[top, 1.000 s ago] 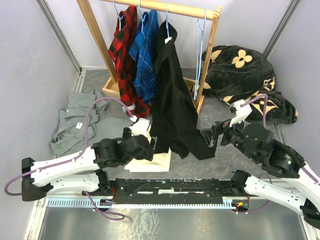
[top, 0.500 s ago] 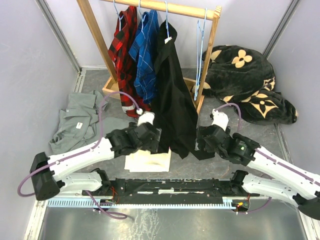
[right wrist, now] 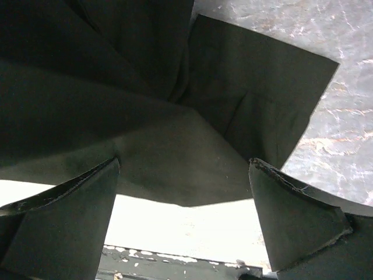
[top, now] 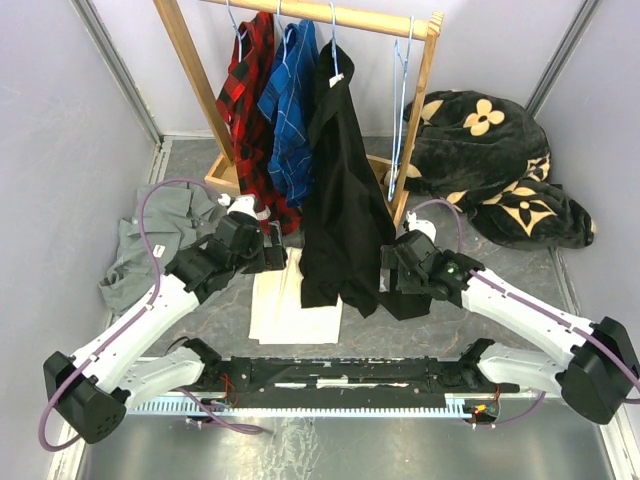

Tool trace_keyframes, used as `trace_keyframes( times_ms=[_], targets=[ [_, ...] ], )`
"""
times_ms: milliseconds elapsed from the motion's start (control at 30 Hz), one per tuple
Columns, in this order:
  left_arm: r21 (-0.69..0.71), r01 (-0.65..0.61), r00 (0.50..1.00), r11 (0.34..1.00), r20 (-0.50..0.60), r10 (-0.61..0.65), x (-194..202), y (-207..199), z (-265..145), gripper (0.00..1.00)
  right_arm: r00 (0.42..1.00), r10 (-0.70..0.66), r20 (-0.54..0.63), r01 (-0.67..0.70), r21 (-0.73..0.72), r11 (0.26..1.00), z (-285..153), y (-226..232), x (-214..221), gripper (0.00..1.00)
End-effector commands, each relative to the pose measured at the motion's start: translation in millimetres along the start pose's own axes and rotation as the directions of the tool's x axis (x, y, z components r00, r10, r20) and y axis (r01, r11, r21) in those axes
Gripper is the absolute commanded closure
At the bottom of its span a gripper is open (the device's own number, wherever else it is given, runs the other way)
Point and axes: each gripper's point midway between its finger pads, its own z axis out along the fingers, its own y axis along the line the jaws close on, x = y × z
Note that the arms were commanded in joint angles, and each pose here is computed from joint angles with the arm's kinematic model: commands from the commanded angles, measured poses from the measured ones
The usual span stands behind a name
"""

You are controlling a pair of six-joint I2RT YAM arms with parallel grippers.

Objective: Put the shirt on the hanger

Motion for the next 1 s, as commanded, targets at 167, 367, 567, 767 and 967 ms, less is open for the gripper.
trace_keyframes(
  times_ms=[167,367,567,767,967],
  targets=[
    [-0.029,-0.008,0.994,1.000,0.105,0.011,-42.8,18.4,-23.8,0.01,0.999,0.001,0.033,0.007,-0.225,0.974,13.3,24.4,-20.4,0.01],
    [-0.057,-0.051,0.988,0.997,0.143,0.059,-44.3,29.0,-32.2,0.01,0.999,-0.022,0.041,0.030,-0.213,0.977,21.1,20.2,-15.5,0.01],
    [0.012,-0.044,0.975,0.999,0.219,0.040,-46.8,23.4,-40.9,0.01,0.999,-0.014,0.047,0.022,-0.185,0.982,34.9,20.1,-18.1,0.01],
    [0.032,-0.046,0.970,0.998,0.241,0.037,-46.6,22.3,-43.8,0.01,1.000,-0.018,-0.006,0.017,-0.183,0.983,59.7,30.2,-11.8,0.01],
    [0.032,-0.044,0.970,0.999,0.241,0.035,-45.7,22.4,-42.1,0.01,0.999,-0.004,-0.032,-0.003,-0.216,0.976,78.1,49.1,-6.1,0.01]
  ],
)
